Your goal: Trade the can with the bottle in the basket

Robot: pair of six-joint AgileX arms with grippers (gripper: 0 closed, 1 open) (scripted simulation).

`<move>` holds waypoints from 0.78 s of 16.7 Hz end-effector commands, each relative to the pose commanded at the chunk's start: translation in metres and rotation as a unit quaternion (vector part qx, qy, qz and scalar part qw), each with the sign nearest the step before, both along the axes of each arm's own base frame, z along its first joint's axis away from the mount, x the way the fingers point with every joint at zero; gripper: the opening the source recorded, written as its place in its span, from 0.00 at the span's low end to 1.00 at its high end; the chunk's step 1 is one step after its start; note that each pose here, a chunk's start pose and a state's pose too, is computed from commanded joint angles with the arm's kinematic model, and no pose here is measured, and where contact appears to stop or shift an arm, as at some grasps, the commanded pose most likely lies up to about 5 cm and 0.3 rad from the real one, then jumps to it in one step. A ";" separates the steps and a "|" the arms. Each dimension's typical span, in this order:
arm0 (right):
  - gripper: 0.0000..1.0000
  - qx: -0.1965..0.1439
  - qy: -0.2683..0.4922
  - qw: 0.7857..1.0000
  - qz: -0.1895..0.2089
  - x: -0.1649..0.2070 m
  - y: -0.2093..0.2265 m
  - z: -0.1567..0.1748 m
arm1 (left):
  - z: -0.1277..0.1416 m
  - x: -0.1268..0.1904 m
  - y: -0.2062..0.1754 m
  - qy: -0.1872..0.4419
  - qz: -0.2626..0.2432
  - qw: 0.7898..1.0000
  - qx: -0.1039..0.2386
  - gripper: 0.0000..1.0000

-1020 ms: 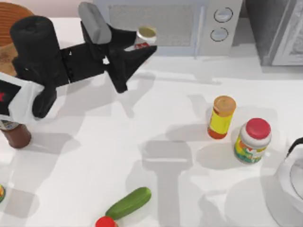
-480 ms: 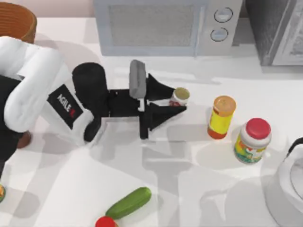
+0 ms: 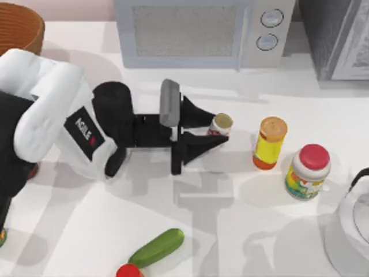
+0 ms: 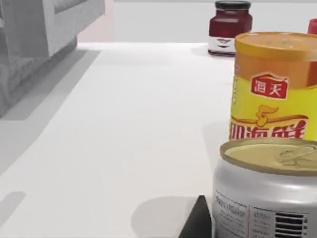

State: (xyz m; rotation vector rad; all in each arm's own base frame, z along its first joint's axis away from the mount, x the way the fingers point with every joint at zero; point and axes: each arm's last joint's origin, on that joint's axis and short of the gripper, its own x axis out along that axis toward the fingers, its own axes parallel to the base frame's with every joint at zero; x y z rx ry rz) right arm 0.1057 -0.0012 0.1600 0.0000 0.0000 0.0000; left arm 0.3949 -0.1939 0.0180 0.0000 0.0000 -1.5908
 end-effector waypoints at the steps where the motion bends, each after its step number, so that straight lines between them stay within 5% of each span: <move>1: 1.00 0.000 0.000 1.000 0.000 0.000 0.000 0.000 | 0.000 0.000 0.000 0.000 0.000 1.000 0.000 0.15; 12: 1.00 0.000 0.000 1.000 0.000 0.000 0.000 0.000 | 0.000 0.000 0.000 0.000 0.000 1.000 0.000 0.98; 13: 1.00 0.000 0.000 1.000 0.000 0.000 0.000 0.000 | 0.000 0.000 0.000 0.000 0.000 1.000 0.000 1.00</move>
